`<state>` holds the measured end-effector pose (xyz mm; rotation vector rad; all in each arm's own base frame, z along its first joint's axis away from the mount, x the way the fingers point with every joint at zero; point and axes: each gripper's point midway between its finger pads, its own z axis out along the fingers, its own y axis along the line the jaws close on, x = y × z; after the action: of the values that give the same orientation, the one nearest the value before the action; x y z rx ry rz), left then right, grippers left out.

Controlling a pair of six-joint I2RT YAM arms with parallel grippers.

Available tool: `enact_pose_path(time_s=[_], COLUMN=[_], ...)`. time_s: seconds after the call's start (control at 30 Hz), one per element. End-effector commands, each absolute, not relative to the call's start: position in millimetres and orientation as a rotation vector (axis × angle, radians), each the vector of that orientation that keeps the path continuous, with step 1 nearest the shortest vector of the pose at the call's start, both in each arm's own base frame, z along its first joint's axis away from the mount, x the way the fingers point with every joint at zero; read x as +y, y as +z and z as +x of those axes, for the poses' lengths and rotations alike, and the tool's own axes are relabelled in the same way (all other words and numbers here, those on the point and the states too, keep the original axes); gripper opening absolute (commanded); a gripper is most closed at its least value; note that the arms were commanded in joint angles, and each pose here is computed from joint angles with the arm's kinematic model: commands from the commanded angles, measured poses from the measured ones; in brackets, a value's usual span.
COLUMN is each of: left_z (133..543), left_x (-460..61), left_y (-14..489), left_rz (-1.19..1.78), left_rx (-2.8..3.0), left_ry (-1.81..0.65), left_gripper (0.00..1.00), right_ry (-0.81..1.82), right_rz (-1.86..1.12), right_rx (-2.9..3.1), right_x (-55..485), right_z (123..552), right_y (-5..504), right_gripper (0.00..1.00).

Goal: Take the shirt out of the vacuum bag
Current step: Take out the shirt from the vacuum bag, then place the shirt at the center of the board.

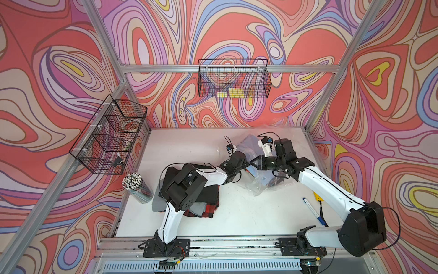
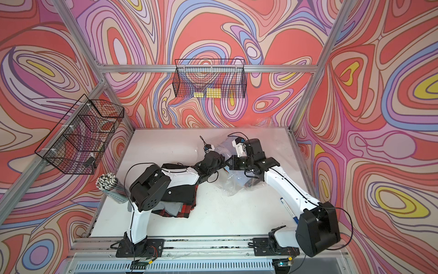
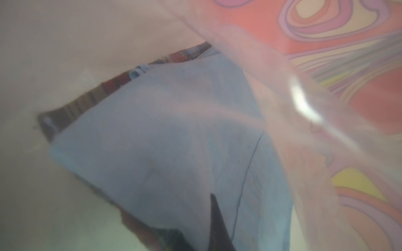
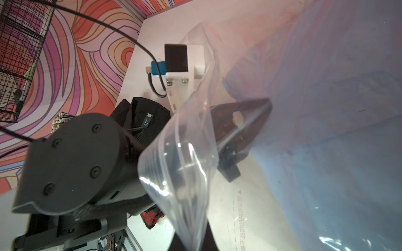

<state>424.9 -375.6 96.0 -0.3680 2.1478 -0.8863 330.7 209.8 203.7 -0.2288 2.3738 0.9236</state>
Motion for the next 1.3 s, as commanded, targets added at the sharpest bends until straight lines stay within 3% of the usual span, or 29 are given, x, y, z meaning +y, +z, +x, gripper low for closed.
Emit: enact_pose_path(time_s=[0.0,0.6,0.83,0.93,1.27], left_z=[410.7,353.5,321.8,306.5,238.2], left_x=[-368.7,-297.9,-208.4,-153.8,-25.7], left_y=[142.4,224.4,247.2,243.5,193.6], left_rz=[-0.295,-0.213,-0.154,-0.285,-0.602], left_rx=[2.076,1.976,1.895,1.838,1.702], left_ry=[-0.92,-0.871,-0.501,-0.331,-0.026], left_gripper=[0.0,0.0,0.0,0.0,0.0], right_ry=[0.904,0.87,0.903,0.935,1.022], right_rz=[-0.241,-0.239,-0.241,-0.242,-0.249], right_rx=[2.353,2.384,2.371,2.367,2.377], right_x=[209.9,209.7,214.6,218.4,227.5], right_z=[334.1,342.7,345.4,345.8,341.8], right_y=[201.0,182.7,186.4,186.9,182.9], right_gripper=[0.0,0.0,0.0,0.0,0.0])
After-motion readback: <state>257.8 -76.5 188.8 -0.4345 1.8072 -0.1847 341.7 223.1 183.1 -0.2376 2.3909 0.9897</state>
